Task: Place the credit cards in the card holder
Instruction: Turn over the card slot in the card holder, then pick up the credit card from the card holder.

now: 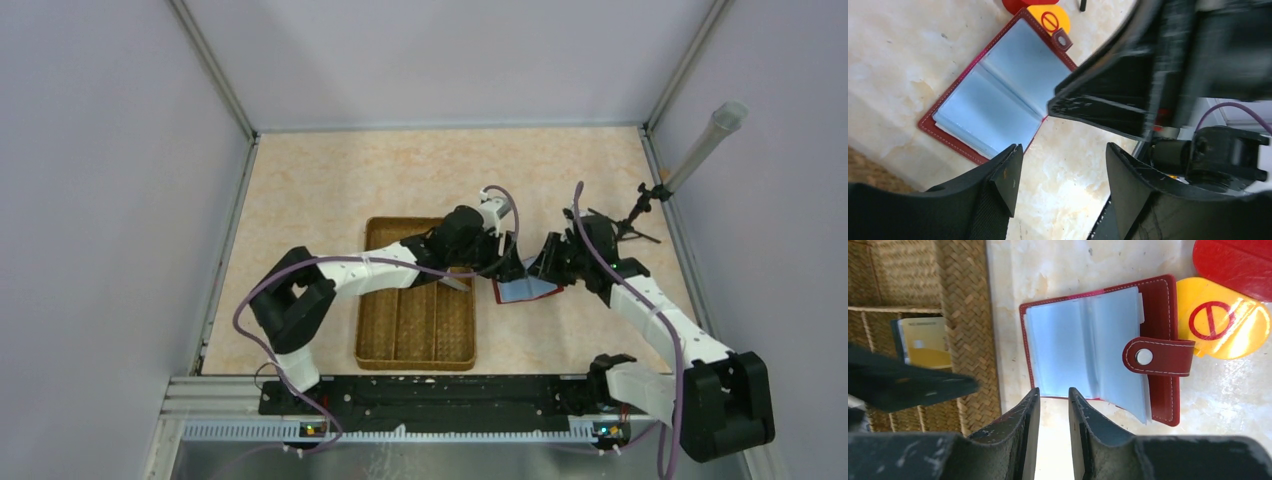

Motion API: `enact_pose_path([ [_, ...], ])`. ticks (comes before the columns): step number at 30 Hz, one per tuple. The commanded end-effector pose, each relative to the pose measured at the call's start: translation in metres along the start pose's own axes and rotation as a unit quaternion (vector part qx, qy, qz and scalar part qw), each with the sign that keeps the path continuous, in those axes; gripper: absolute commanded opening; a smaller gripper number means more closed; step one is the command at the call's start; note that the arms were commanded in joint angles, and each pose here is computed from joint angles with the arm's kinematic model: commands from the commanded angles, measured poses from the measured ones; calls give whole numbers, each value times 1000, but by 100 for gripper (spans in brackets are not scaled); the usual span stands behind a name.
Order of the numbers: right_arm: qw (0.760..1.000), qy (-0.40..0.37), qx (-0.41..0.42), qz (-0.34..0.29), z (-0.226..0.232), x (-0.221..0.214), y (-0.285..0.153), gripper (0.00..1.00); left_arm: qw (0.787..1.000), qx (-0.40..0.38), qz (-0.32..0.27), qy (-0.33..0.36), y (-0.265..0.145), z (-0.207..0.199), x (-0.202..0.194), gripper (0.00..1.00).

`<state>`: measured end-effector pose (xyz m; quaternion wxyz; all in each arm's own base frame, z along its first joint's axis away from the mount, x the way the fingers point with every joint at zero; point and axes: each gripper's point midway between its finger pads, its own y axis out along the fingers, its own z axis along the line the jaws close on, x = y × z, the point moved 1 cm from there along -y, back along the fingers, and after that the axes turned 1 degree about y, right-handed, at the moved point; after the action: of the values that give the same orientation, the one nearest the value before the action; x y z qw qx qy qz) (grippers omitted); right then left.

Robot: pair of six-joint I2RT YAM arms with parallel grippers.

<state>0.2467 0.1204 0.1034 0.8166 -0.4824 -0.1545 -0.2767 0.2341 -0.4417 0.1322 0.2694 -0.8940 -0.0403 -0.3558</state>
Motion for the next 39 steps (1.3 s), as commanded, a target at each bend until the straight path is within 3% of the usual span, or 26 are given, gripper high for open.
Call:
enact_pose_path([
  [1,1000,5,-6,1,-7,-1,13,27,998,8,-38,45,-38,-24,37,67],
  [7,998,0,-67,10,-33,-7,21,32,998,42,-23,39,-84,-16,44,80],
  [11,999,-32,-42,-13,-17,10,8,57,996,86,-14,36,-127,2,52,89],
  [14,998,-51,-27,-33,3,23,-5,66,991,133,-14,30,-164,30,60,94],
  [20,997,-58,17,-48,68,17,-17,68,961,268,-65,-11,-234,117,67,99],
  [24,997,-55,32,-52,109,6,-16,69,944,321,-73,-5,-266,137,64,99],
  [31,993,-108,25,-33,169,-21,1,71,932,343,-116,16,-287,135,65,99],
  [39,990,-141,-19,-4,183,-39,44,79,941,320,-112,12,-282,129,60,99],
])
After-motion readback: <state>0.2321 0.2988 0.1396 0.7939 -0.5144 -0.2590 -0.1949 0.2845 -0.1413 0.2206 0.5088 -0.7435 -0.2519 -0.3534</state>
